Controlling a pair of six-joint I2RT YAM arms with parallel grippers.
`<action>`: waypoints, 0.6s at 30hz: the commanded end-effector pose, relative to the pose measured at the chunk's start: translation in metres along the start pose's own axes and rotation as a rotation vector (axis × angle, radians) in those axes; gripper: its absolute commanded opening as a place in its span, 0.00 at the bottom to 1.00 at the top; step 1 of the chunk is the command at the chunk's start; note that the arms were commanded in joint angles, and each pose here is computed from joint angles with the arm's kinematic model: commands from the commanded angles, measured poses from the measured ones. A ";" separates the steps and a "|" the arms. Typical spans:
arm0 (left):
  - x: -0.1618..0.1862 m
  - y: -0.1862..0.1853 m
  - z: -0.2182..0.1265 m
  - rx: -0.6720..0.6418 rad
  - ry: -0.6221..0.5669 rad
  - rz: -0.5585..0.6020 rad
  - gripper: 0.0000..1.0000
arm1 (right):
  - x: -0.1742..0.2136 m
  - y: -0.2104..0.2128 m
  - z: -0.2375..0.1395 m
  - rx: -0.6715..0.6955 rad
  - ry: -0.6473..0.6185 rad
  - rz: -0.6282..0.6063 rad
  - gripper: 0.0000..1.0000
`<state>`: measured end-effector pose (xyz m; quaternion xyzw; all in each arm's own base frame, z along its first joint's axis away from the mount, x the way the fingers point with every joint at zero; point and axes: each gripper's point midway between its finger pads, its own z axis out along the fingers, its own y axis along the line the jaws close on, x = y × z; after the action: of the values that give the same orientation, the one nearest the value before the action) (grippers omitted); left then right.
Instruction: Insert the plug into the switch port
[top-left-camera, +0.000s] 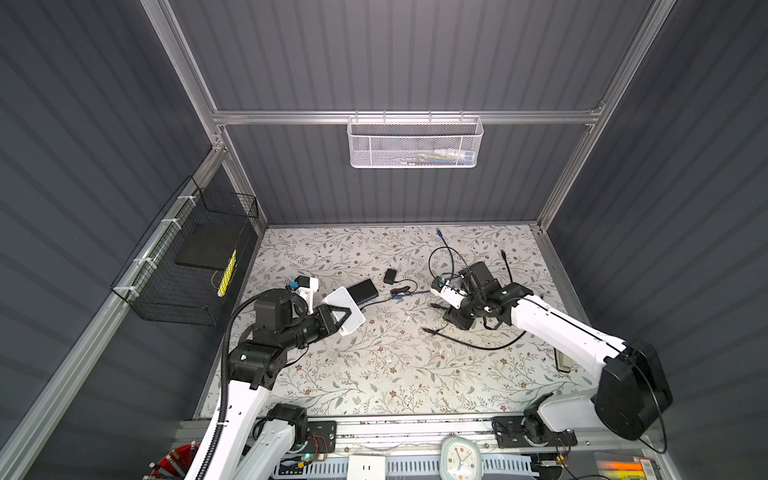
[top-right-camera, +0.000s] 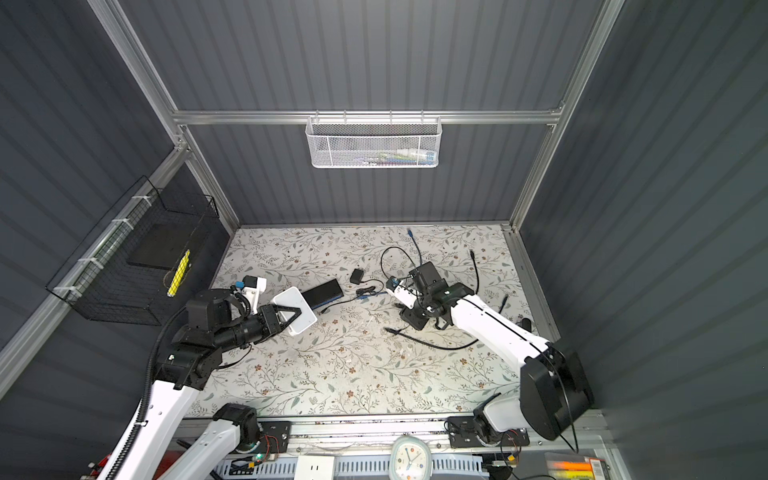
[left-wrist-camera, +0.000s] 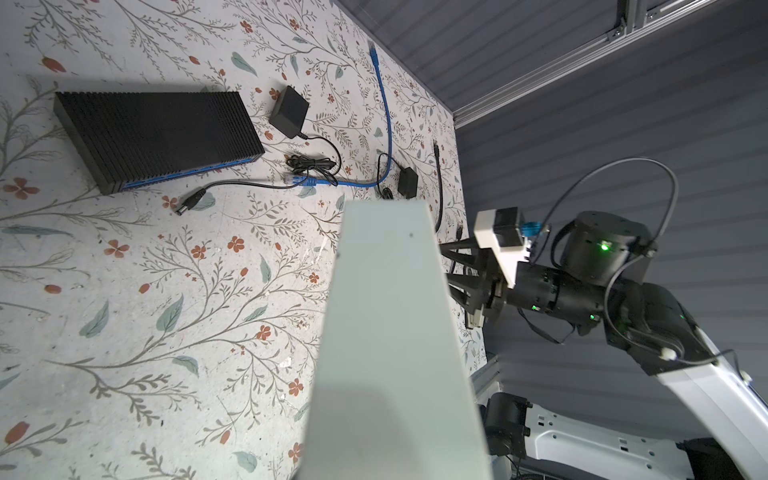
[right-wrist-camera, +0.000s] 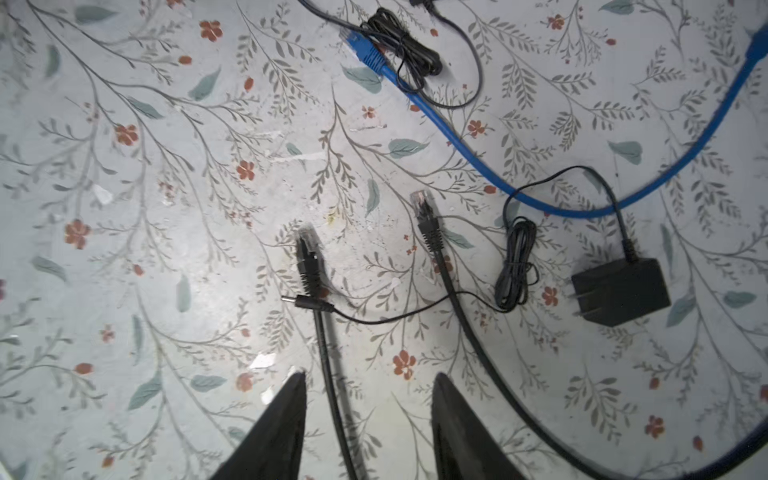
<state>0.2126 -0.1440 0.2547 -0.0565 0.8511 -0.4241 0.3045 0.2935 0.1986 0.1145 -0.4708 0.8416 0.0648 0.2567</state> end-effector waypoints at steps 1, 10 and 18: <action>-0.001 -0.015 -0.012 0.042 -0.013 0.052 0.00 | -0.004 -0.006 0.014 0.041 0.005 -0.165 0.49; 0.005 -0.010 -0.013 0.054 -0.036 0.043 0.00 | 0.006 0.006 0.032 0.047 0.060 -0.273 0.47; 0.003 -0.009 -0.009 0.057 -0.033 0.037 0.00 | 0.029 0.016 0.053 0.041 0.109 -0.295 0.47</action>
<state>0.2015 -0.1429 0.2578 -0.0447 0.8421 -0.4314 0.3205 0.2855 0.2038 0.0601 -0.5822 0.7811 -0.0080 0.2255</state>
